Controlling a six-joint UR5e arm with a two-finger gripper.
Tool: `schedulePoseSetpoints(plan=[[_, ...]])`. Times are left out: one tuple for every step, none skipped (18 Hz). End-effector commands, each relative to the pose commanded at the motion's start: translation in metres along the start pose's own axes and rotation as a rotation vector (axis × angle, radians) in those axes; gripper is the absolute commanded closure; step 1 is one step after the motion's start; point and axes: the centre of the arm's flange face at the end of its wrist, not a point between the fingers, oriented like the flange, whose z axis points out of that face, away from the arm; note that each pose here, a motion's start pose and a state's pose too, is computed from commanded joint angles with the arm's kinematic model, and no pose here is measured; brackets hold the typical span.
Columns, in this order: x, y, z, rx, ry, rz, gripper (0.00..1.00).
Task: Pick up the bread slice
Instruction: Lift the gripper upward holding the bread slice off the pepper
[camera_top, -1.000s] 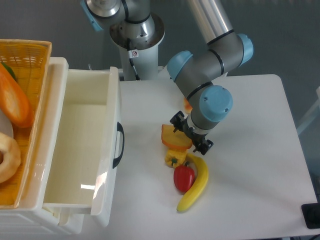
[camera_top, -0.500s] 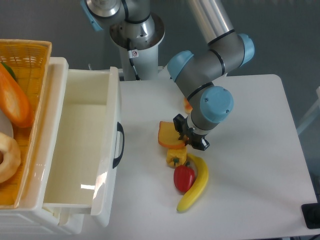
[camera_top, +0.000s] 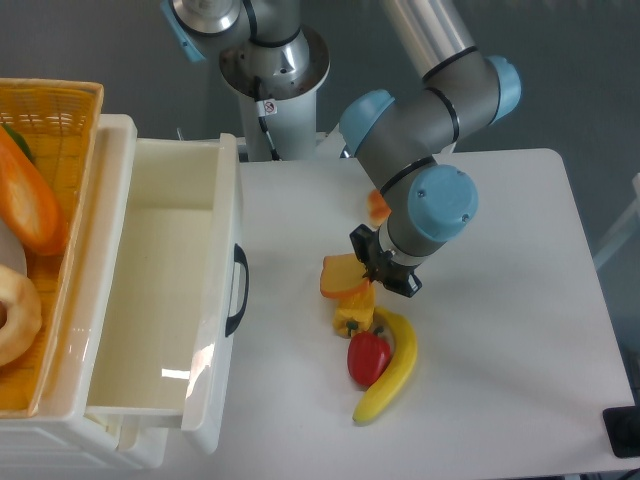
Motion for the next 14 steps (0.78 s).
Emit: schedulePoseSetpoints(plan=[[0.004,-0.002,-0.007,0.023,0.001,-0.001,1.0],[0.008,-0.004,-0.014,0.044,-0.006,0.001,1.0],[0.012,-0.006,-0.019,0.064,-0.011,0.002,1.0],[0.016,-0.007,-0.026,0.075,-0.02,0.005,1.0],[0.018,-0.008,-0.033,0.085,-0.029,0.006,1.0],[0.021,-0.009,-0.036,0.087,-0.03,0.008,1.0],[0.024,-0.011,-0.042,0.09,-0.039,0.011,1.0],[0.026,-0.014,-0.048,0.089,-0.049,0.018,1.0],[0.027,-0.016,-0.054,0.091,-0.06,0.023,1.0],[0.028,-0.018,-0.057,0.091,-0.06,0.026,1.0],[0.032,-0.017,-0.063,0.092,-0.066,0.025,1.0],[0.037,-0.017,-0.069,0.093,-0.07,0.027,1.0],[0.04,-0.016,-0.072,0.092,-0.072,0.029,1.0],[0.039,-0.016,-0.072,0.093,-0.075,0.031,1.0]])
